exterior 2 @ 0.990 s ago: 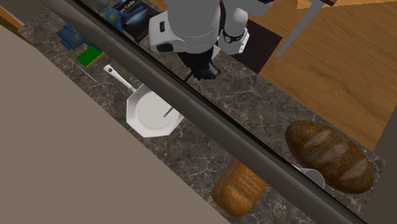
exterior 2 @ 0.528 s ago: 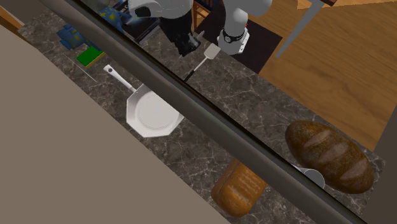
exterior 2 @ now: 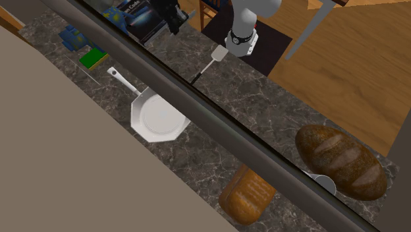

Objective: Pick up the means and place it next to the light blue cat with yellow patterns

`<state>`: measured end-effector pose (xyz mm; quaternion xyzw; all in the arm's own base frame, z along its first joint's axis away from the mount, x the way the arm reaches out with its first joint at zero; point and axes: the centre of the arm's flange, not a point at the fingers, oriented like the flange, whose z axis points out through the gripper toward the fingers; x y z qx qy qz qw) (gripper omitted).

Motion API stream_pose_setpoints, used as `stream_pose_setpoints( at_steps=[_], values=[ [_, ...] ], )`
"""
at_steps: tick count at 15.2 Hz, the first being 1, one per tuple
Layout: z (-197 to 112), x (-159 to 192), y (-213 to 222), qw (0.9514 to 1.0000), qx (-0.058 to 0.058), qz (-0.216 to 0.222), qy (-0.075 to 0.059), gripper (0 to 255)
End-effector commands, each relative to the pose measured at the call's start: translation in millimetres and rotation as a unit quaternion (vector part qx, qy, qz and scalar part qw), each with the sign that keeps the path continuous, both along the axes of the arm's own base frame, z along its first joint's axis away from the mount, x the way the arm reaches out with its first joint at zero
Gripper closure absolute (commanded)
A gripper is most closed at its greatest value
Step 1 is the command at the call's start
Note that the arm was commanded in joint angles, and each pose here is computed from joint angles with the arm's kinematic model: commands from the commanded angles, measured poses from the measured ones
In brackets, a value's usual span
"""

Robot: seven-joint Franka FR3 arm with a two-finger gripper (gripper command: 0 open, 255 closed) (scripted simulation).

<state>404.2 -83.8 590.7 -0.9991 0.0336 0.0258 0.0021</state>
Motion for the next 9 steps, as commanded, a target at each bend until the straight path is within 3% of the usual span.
stream_pose_setpoints(
  at_steps=[1, 9],
  values=[
    [-2.1, -15.8, -26.3, 1.0000, 0.000, 0.001, 0.000, 255],
    [-2.1, -60.9, -121.8, 1.0000, 0.000, 0.001, 0.000, 255]
  ],
)
